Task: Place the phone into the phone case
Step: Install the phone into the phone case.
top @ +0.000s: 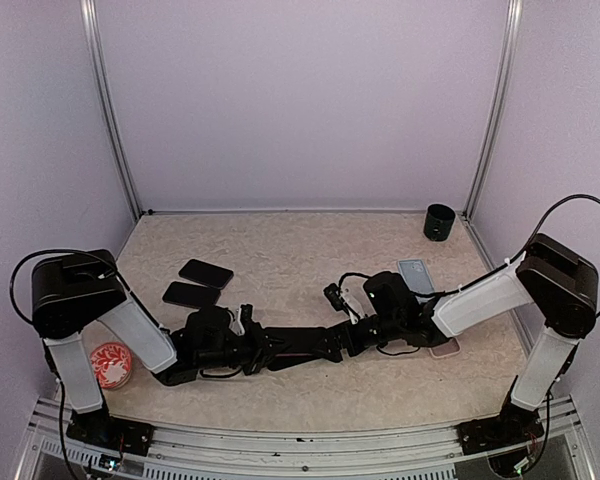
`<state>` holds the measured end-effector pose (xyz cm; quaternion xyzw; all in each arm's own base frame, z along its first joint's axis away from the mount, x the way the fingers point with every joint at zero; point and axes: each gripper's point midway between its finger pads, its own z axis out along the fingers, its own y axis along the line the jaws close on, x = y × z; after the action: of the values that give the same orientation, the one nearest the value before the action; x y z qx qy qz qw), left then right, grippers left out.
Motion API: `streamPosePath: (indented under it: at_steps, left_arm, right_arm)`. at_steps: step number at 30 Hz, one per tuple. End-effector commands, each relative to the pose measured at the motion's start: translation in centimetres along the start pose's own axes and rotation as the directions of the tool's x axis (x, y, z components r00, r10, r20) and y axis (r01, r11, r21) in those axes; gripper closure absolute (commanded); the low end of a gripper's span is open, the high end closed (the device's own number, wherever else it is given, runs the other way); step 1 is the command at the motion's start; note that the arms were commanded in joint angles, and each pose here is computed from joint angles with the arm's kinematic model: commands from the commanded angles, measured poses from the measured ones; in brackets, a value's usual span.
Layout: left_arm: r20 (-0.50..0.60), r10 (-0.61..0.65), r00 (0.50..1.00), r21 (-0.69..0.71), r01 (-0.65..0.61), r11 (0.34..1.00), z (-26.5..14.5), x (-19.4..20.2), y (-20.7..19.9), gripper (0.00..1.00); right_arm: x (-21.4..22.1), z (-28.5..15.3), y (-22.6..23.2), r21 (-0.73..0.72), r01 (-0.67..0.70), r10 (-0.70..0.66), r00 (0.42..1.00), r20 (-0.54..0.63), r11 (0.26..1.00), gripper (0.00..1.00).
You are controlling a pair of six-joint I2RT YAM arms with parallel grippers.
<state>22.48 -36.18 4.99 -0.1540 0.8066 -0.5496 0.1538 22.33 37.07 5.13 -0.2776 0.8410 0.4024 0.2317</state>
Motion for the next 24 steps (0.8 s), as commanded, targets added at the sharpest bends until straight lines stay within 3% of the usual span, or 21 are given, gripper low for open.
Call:
streamPosePath:
  at_steps: [1,11,24]
  left_arm:
    - [-0.043,0.004,0.999,-0.036,-0.005,0.999,0.92,1.27,0.98,1.00]
    - [-0.052,0.007,0.999,-0.046,-0.009,0.999,1.04,1.55,1.35,1.00]
    - [-0.039,0.036,0.999,-0.058,-0.038,0.998,0.54,1.25,0.74,0.87]
  right_arm:
    - [1.92,0.59,1.77,-0.102,-0.012,0.006,0.998,-0.059,0.995,0.02]
    - [1.68,0.27,2.06,-0.107,-0.002,-0.003,0.999,-0.052,0.994,0.02]
    - [0.99,-0.23,2.08,-0.079,0.034,-0.038,0.998,-0.044,0.996,0.01]
